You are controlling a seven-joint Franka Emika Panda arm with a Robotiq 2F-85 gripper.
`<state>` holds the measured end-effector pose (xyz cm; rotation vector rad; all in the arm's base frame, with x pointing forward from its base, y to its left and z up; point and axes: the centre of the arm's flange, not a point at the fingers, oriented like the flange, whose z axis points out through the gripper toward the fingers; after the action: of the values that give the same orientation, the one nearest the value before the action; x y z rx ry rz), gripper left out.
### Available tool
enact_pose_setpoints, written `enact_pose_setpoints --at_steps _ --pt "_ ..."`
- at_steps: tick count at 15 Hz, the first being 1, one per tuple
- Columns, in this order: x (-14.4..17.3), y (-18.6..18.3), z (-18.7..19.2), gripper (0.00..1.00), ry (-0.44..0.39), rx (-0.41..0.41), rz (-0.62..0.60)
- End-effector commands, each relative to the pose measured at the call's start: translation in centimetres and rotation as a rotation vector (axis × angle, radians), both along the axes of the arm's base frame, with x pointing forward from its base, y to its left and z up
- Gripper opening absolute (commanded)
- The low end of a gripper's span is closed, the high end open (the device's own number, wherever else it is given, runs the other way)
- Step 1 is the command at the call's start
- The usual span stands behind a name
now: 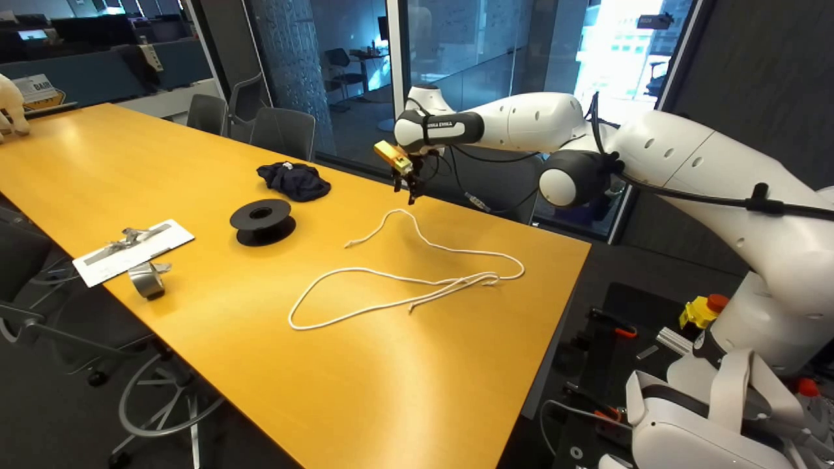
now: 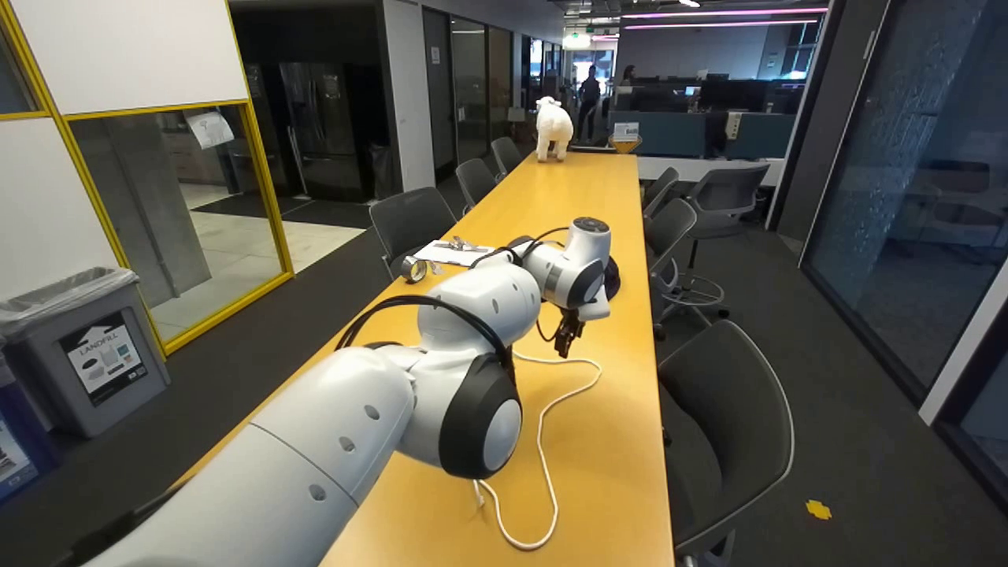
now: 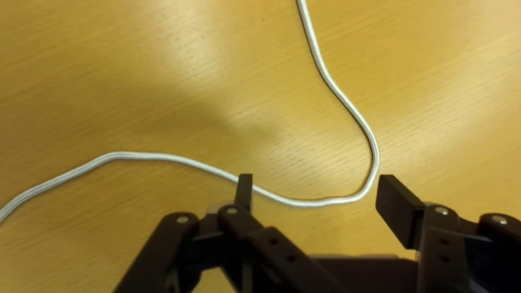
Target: Straighten out the string
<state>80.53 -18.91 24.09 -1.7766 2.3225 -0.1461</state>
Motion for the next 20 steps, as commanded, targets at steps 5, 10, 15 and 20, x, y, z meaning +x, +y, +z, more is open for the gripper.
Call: enact_pose_setpoints --at_steps 5,10,15,20 --pt "-2.8 6.2 0.4 1.00 0.065 0.092 0.402" --pt "-6.5 10.1 0.6 1.00 0.100 0.142 0.665" --pt "-8.9 9.6 3.1 1.00 0.264 0.159 0.889" --pt "-12.6 9.5 4.5 1.00 0.412 0.277 1.096"
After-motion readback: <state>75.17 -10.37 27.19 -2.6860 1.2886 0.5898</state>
